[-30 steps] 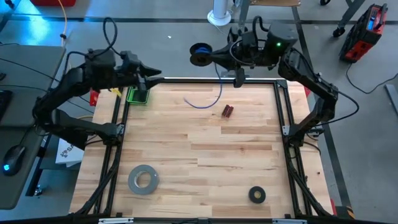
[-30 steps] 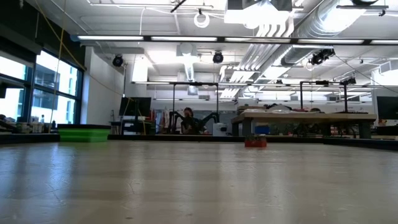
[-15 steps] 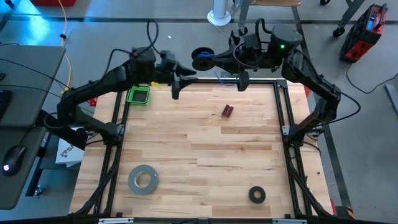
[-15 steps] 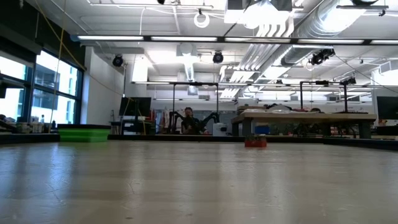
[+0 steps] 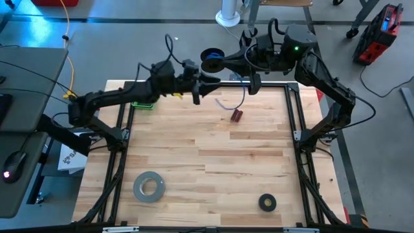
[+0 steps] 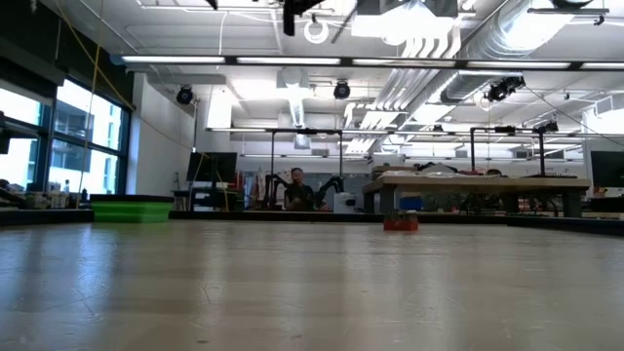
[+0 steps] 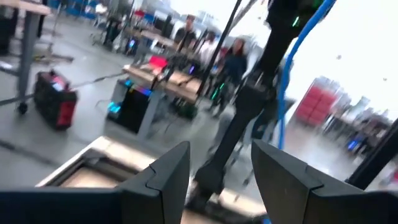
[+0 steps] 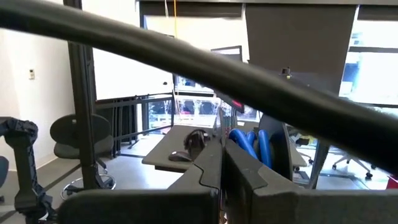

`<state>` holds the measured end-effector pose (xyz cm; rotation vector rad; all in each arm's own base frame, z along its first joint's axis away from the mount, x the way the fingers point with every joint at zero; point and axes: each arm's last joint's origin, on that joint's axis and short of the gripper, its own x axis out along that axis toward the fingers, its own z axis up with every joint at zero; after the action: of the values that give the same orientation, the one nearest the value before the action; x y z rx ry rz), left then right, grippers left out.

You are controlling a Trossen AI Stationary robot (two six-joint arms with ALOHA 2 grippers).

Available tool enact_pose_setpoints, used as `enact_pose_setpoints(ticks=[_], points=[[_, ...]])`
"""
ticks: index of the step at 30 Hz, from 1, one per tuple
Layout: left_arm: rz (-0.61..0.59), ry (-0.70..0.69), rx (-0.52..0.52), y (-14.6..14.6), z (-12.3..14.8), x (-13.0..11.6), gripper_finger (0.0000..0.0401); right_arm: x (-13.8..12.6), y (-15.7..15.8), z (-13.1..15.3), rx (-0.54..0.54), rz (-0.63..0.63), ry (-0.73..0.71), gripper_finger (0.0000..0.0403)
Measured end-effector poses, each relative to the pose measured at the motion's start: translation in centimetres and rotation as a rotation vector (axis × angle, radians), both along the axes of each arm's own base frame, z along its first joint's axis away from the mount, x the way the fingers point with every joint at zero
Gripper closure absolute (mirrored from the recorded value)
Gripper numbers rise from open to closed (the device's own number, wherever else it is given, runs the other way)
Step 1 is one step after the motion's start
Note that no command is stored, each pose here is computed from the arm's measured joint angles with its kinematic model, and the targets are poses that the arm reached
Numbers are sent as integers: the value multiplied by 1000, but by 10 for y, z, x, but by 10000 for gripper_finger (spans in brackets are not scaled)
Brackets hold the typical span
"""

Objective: Coil cords
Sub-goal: Coil the blue wire onto a spool

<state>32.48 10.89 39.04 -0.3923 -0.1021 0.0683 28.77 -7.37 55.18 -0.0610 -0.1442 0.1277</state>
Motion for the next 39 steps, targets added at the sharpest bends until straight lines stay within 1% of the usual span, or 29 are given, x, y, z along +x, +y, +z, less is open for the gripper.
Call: enact_pose_setpoints(ticks=[4, 8, 12, 16, 17, 22, 25, 30, 32, 39], points=[[8, -125, -52, 4, 0, 11, 235, 0, 0, 1, -4, 0, -12, 403], [20, -183, -133, 10, -19, 31, 235, 0, 0, 1, -5, 0, -16, 403], [-7, -273, -181, 10, -24, 41, 235, 0, 0, 2, 2, 0, -19, 403], [-7, -264, -215, 11, -38, 52, 235, 1, 1, 2, 2, 5, -18, 403], [-4, -258, -214, 10, -40, 53, 235, 1, 2, 2, 2, 6, -18, 403], [-23, -273, -150, 3, -29, 58, 235, 1, 1, 2, 4, 6, -18, 403], [-24, -245, -107, -1, -30, 65, 235, 3, 3, 1, 6, 12, -15, 403], [-37, -197, -20, -6, -19, 71, 235, 11, 3, -4, 34, 22, 0, 403], [-38, -188, -10, -7, -20, 72, 235, 15, 3, -7, 36, 25, 9, 403], [-135, -189, 31, -12, -16, 72, 235, 22, 1, -8, 30, 23, -11, 403]])
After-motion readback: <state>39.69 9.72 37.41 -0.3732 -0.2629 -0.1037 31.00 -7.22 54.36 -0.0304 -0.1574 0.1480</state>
